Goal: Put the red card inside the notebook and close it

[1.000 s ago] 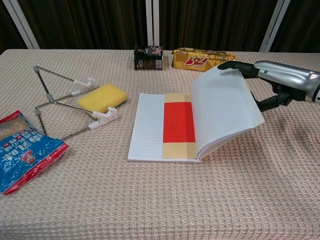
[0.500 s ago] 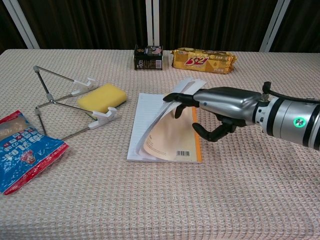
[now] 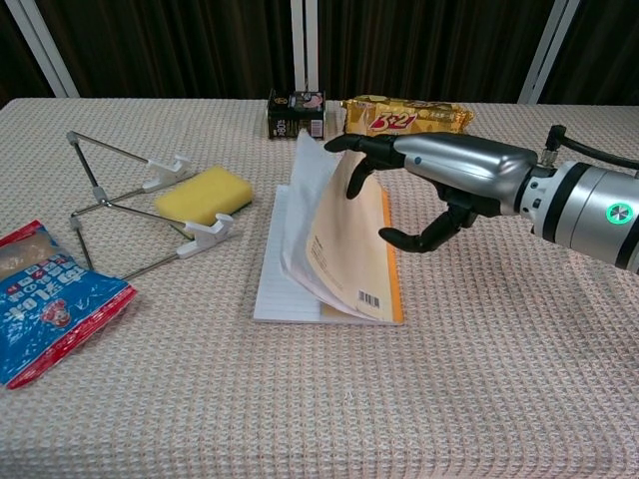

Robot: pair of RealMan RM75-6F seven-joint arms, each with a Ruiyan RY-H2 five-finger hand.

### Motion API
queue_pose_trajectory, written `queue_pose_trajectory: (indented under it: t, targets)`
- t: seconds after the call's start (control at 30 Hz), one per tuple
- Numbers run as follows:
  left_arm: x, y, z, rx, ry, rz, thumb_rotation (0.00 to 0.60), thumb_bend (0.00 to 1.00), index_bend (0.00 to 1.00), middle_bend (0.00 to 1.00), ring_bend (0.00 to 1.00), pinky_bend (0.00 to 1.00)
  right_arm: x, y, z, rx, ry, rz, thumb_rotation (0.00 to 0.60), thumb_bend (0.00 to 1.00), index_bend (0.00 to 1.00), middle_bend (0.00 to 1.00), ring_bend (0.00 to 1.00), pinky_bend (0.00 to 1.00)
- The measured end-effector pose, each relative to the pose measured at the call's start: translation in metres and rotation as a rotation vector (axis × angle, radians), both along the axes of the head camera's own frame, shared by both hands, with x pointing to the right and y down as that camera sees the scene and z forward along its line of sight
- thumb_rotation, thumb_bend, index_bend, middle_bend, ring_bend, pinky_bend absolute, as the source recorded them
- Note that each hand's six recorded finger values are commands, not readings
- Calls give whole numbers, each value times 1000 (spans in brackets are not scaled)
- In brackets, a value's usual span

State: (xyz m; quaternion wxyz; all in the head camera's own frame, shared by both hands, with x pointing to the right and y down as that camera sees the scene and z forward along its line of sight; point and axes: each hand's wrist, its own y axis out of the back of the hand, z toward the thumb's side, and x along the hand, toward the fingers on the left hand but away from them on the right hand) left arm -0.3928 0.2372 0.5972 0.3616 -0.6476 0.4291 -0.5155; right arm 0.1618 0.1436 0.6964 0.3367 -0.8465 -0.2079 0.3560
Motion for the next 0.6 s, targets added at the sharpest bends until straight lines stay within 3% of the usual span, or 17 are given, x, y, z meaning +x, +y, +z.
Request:
queue_pose_trajectory:
  t: [0.4, 0.6]
  targets:
    - [2, -6, -6, 9, -13, 15, 600, 60, 212, 155, 91, 147, 17, -12, -19, 60, -9, 36, 600, 229, 0, 53, 0, 0]
    - [-1, -4, -8, 7, -25, 12, 600, 59, 212, 155, 91, 147, 62, -19, -34, 198, 123, 77, 600, 240, 0, 79, 0, 0]
